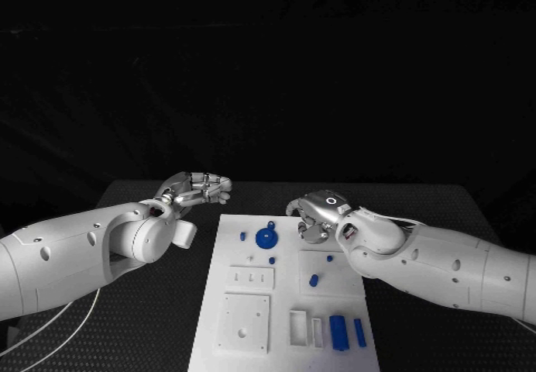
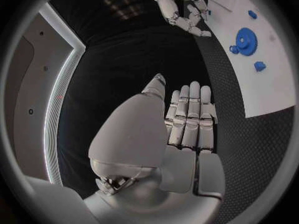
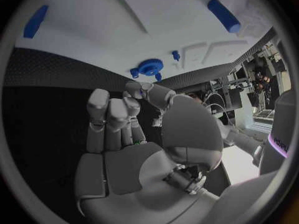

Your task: Assemble the parts on the task board

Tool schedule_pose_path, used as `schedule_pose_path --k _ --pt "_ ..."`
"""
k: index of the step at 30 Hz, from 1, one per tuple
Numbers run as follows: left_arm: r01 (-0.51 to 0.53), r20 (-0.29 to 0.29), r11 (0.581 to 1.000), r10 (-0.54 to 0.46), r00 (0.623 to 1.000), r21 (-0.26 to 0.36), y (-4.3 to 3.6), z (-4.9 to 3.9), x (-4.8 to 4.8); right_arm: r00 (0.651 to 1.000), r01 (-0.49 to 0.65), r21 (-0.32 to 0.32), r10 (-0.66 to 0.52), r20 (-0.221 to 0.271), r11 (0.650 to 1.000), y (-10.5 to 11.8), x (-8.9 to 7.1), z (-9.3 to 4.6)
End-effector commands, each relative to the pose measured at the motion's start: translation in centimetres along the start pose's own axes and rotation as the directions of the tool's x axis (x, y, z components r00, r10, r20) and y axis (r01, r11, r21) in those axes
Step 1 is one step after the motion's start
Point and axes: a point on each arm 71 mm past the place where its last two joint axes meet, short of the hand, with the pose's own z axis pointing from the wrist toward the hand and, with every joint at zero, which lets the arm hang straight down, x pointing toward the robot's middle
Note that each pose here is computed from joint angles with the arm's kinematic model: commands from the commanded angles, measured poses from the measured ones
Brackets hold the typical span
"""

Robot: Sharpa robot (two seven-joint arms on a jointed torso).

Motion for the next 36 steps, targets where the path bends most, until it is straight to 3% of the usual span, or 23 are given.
schedule_pose_path --k 1,7,11,15,36 --pt "0.0 -0.014 1.0 0.001 1.0 0.014 -0.2 -0.05 0.05 0.988 -0.149 -0.02 0.15 0.033 0.989 -1.3 -1.1 -0.9" --pt "-0.006 -0.011 1.0 0.007 1.0 0.017 -0.18 -0.04 -0.26 0.952 -0.303 0.048 0.304 -0.017 0.952 -6.0 -2.0 -2.8" --pt "-0.009 -0.017 1.0 0.009 1.0 0.018 -0.17 0.11 -0.19 0.95 -0.305 0.108 0.31 -0.041 0.946 -9.6 -1.8 -4.0" --pt "-0.008 -0.021 1.0 0.008 1.0 0.019 -0.15 0.21 -0.08 0.95 -0.297 0.144 0.307 -0.053 0.944 -11.5 -1.6 -4.4" --pt "-0.015 -0.011 1.0 0.015 1.0 0.016 0.01 0.56 -0.43 0.923 -0.331 0.218 0.363 -0.125 0.918 -13.2 2.7 -5.2"
